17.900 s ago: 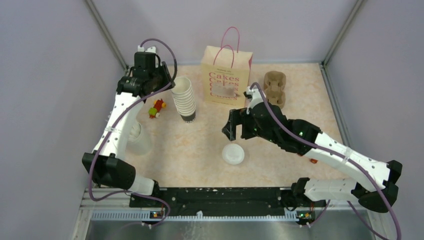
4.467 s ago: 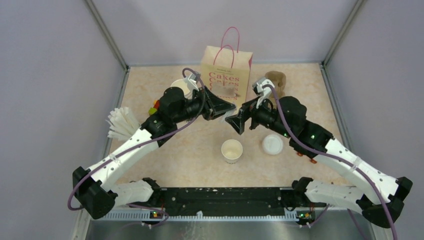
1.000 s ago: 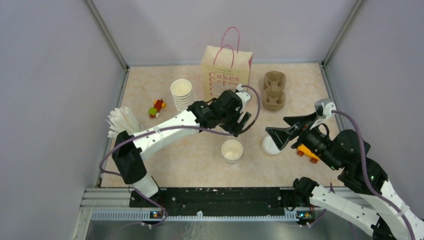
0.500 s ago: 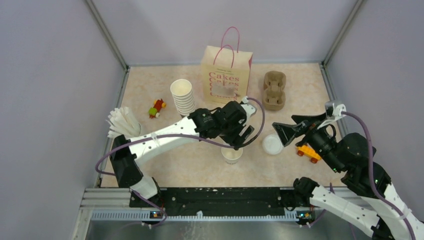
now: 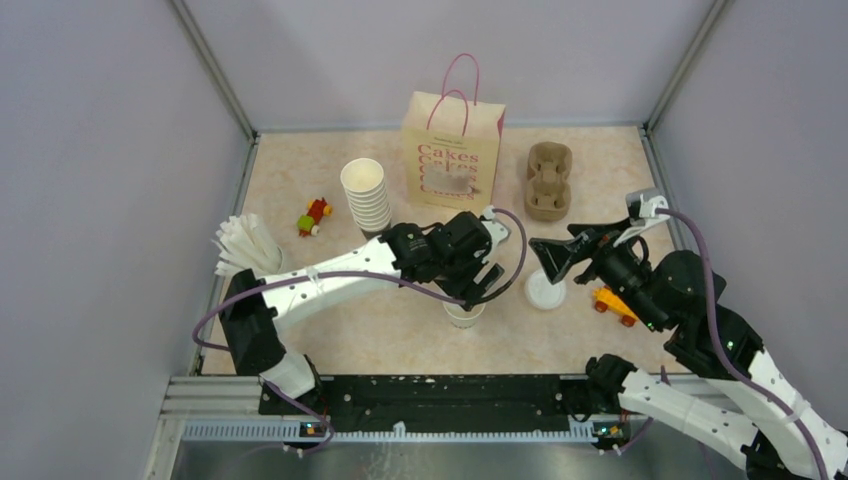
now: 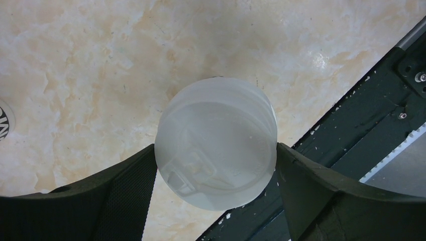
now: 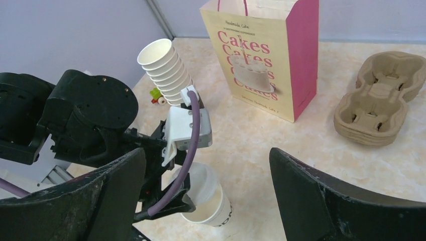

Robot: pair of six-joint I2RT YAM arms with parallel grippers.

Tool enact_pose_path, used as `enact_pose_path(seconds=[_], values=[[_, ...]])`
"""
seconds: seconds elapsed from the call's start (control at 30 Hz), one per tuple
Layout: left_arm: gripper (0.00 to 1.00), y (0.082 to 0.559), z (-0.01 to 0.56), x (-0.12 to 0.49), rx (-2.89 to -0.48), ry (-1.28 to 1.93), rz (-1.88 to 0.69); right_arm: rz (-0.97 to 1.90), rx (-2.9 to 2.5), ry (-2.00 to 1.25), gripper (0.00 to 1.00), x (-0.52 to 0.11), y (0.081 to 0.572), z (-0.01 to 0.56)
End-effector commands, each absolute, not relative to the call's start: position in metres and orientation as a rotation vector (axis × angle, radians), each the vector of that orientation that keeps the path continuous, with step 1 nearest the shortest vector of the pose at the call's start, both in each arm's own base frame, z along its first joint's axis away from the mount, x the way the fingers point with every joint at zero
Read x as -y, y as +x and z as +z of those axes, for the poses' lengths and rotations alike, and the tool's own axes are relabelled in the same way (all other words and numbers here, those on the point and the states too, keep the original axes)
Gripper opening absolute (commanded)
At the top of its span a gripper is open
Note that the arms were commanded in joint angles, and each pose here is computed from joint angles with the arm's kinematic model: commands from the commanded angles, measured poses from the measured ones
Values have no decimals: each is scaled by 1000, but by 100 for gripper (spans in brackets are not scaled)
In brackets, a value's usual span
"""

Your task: Pack the takeout coffee

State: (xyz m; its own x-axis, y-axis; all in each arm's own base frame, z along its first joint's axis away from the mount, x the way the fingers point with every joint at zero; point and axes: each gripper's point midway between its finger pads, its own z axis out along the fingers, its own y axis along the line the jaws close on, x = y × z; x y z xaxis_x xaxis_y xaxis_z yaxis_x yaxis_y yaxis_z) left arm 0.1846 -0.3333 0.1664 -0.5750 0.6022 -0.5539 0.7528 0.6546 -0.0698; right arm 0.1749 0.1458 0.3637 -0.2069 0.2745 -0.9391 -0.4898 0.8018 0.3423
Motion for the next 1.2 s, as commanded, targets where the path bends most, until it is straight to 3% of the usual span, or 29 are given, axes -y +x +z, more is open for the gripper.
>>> enact_pose_path(seconds=[0.0, 1.17], values=[[87, 177, 169, 335, -2363, 1071, -455, 733, -1590, -189, 91, -153, 176, 378], [90, 170, 147, 345, -2352, 1115, -454, 758, -1590, -156, 89, -148, 171, 375]])
